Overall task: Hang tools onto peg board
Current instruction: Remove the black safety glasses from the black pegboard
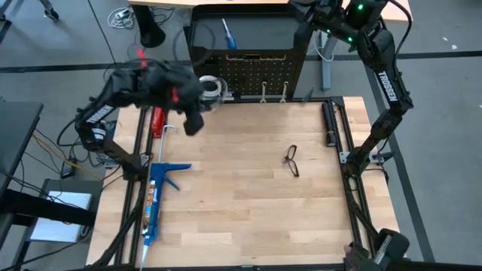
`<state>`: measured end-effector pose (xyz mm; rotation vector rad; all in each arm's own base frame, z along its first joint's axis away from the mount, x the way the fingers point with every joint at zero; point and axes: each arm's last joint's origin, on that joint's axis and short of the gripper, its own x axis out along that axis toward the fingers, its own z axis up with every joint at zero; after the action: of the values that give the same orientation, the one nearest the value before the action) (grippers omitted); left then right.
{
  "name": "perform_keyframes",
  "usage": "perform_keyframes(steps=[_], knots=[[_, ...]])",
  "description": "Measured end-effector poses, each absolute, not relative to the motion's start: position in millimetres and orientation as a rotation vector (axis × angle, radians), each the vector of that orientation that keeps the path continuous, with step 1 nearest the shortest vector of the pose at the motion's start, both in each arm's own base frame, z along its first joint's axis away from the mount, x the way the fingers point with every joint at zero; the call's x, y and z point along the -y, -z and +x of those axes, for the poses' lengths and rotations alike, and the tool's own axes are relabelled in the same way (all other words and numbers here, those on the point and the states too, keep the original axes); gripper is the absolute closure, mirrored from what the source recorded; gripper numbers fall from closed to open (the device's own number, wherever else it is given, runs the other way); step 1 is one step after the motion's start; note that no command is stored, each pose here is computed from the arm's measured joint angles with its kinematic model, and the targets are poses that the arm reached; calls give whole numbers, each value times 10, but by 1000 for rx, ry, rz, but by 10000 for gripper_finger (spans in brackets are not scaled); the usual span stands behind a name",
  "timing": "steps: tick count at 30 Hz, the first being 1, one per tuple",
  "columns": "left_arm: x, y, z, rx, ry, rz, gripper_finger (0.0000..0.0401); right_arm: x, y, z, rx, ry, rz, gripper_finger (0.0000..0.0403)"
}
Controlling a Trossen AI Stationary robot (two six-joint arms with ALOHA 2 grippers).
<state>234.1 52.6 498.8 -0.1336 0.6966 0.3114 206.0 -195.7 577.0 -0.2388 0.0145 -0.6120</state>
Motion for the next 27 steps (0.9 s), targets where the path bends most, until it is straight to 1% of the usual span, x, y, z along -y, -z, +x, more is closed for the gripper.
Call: perform_keyframes(steps=[3,7,13,18,20,27], knots=[[-445,-4736,2428,-776,-292,-127,395,1958,-5737,2061,-45,608,-223,381],[-405,-4331,2518,-779,-296,-165,395,1906,-5730,2109,-65,576,-275,382],[-359,-3660,2477,-640,-334,-321,395,1815,-5737,2189,-58,531,-302,386],[-351,-3054,2394,-600,-432,-462,395,1737,-5714,2253,-73,491,-294,386],[-353,-2818,2357,-626,-485,-510,395,1718,-5715,2265,-72,483,-294,386],[-364,-2284,2309,-582,-640,-618,395,1669,-5710,2304,-68,461,-272,389]])
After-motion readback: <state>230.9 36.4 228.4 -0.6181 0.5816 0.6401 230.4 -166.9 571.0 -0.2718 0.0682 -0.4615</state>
